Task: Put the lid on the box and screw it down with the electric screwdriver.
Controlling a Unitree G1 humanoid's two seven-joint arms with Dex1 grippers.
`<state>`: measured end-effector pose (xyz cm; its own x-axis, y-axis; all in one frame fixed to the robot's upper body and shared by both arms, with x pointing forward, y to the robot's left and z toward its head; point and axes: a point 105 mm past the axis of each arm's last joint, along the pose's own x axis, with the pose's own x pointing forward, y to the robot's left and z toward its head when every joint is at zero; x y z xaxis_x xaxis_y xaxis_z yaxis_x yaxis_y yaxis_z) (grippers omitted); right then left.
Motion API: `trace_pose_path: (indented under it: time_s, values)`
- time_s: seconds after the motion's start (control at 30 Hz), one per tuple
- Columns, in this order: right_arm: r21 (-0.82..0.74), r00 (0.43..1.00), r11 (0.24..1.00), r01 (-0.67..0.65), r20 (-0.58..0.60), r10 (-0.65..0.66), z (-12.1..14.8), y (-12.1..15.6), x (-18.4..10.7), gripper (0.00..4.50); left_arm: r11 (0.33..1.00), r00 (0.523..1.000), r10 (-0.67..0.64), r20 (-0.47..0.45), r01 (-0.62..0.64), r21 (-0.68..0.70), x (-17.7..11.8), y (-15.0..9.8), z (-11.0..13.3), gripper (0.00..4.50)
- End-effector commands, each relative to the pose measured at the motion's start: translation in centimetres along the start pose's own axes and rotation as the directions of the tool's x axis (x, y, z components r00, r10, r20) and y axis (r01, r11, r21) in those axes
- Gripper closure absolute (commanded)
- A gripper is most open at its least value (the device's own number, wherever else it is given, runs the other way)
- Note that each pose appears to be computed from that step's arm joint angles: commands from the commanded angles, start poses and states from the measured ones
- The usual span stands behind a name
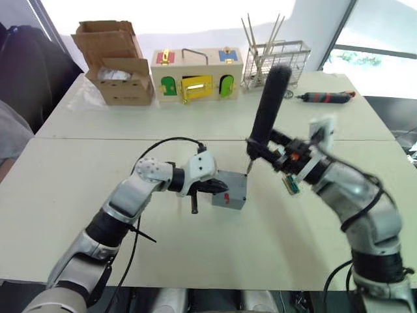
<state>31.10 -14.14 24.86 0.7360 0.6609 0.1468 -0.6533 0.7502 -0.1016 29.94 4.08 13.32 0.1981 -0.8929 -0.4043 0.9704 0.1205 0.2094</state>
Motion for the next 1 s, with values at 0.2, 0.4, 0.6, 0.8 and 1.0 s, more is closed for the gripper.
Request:
trace_pose_path:
  time_s: [0.2, 0.4, 0.6, 0.8, 1.0]
  values:
    - [0.037, 0.986, 0.999, 0.011, 0.167, -0.017, 7.9, -1.3, -0.8, 2.62, 0.981, 0.973, 0.164, 0.164, -0.144, -0.127, -2.6, 2.1, 3.1, 4.5]
    - [0.083, 0.98, 0.978, 0.191, -0.071, -0.185, 5.8, -5.4, -1.1, 2.62, 0.984, 0.962, 0.146, 0.232, -0.117, -0.136, -3.8, 1.5, 5.3, 4.5]
    - [0.039, 0.85, 0.949, 0.312, -0.458, -0.261, 4.6, -9.9, -5.8, 2.62, 0.998, 0.981, -0.061, 0.183, 0.054, 0.044, -3.7, -2.6, 6.9, 4.5]
    - [0.163, 0.633, 0.872, 0.462, -0.75, -0.195, -1.0, -12.0, -11.4, 2.62, 0.985, 0.984, -0.119, 0.131, 0.1, 0.142, -2.8, -3.8, 6.8, 4.5]
    - [0.173, 0.409, 0.772, 0.612, -0.904, -0.122, -5.8, -12.8, -15.2, 2.62, 0.983, 0.982, -0.143, 0.123, 0.126, 0.134, -1.9, -4.9, 6.2, 4.5]
